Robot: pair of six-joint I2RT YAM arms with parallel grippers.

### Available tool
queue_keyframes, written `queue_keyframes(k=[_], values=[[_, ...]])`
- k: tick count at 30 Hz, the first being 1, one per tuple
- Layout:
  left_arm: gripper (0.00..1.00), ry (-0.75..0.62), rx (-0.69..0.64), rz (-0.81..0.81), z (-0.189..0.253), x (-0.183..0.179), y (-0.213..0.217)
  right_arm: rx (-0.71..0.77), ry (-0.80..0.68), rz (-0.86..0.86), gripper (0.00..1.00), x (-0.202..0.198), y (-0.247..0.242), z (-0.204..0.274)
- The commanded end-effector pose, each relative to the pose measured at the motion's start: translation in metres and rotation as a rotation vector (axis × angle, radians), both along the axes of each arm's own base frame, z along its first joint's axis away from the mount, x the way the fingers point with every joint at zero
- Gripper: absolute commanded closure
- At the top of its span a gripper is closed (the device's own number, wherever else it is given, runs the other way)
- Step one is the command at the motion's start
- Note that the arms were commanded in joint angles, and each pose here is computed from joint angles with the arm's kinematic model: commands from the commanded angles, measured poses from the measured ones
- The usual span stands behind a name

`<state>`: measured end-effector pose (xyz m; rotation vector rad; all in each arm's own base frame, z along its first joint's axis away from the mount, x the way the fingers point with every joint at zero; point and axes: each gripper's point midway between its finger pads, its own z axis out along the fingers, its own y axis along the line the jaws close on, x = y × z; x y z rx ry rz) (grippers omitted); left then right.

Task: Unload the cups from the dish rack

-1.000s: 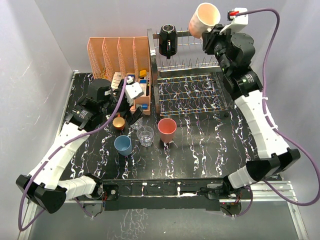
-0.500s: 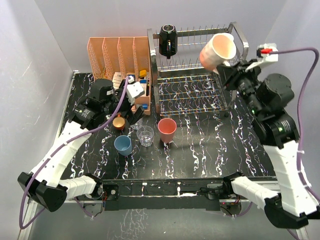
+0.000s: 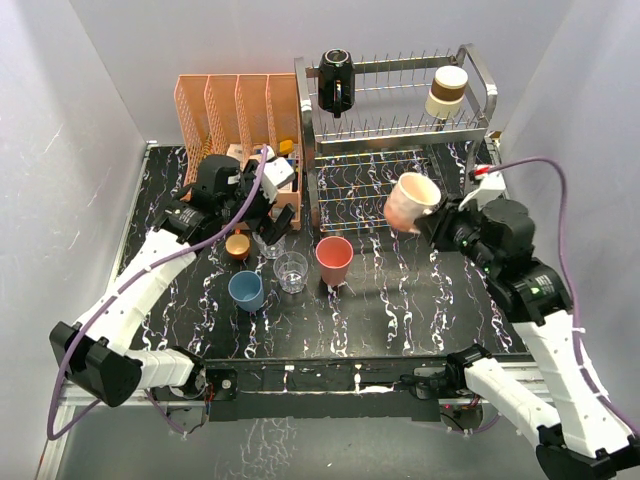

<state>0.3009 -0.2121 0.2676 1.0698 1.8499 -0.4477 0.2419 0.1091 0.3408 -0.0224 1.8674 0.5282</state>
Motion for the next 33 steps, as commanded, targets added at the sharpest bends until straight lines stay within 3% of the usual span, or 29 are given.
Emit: queue_keyframes(k=[1,12,17,26,33], values=[[0.03,0.043,0.001,0.062,-0.002,0.003,0.006,0.081,-0.035,-0.004,0.92,0.011,0.008,-0.007],[0.03,0.111,0.039,0.122,-0.016,0.006,0.020,0.062,0.154,-0.034,0.92,0.038,0.019,-0.114],[0.03,0.118,0.039,0.128,-0.016,0.005,0.023,0.049,0.172,-0.028,0.92,0.049,0.033,-0.143],[0.03,0.087,0.027,0.136,-0.006,0.007,0.024,-0.120,0.132,-0.028,0.92,0.060,0.077,-0.179],[0.03,0.074,0.033,0.128,-0.005,0.004,0.026,-0.224,0.102,-0.090,0.92,0.065,0.073,-0.200]])
